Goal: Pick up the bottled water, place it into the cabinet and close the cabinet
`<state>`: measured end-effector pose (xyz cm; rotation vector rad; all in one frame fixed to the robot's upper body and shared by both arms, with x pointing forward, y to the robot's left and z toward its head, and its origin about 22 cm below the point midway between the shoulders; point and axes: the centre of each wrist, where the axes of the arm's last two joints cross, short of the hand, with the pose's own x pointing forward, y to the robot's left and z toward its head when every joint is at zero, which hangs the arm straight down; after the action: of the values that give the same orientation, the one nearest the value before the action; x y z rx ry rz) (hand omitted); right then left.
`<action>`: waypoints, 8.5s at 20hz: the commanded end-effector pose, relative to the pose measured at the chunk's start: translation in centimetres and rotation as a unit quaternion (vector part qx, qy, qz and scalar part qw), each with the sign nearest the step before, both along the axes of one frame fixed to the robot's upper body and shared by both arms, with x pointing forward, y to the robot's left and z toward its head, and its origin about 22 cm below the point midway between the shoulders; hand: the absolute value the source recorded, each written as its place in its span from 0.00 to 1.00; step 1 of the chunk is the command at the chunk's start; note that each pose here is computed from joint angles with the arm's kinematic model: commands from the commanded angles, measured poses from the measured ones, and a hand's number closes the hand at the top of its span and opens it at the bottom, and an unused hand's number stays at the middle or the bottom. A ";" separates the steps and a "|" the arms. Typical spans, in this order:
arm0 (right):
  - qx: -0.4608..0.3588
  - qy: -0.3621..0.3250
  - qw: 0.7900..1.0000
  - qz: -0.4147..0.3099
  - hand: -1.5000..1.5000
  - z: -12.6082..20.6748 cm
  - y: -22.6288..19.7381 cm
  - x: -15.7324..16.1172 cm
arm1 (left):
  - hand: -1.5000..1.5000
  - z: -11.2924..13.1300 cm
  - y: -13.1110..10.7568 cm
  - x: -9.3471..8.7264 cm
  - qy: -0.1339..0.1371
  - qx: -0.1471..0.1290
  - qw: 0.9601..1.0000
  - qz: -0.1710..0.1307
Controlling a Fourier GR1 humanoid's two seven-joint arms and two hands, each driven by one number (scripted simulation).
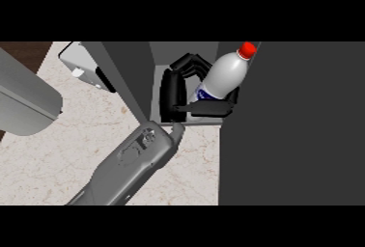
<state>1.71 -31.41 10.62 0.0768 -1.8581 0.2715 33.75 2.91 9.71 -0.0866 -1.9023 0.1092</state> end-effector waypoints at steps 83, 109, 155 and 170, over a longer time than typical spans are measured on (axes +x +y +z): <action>-0.018 0.037 0.977 0.210 1.00 3.3 4.0 2.5 | 0.00 -5.9 9.1 -13.8 0.008 -0.066 0.993 -0.094; -0.035 0.010 0.945 0.324 1.00 5.0 15.3 4.8 | 0.00 -5.8 18.5 -18.7 -0.008 -0.076 0.996 -0.044; -0.008 0.137 0.856 0.499 1.00 2.0 22.0 10.7 | 0.00 -3.9 24.1 -19.8 -0.037 -0.075 0.991 -0.109; 0.139 0.148 0.934 0.294 1.00 1.4 17.3 13.9 | 0.00 -4.7 25.9 -20.2 -0.022 -0.068 0.995 -0.075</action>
<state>13.11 -14.55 13.02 0.9894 -1.4874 0.6951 13.70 28.28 5.41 -0.3476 -1.9269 0.1237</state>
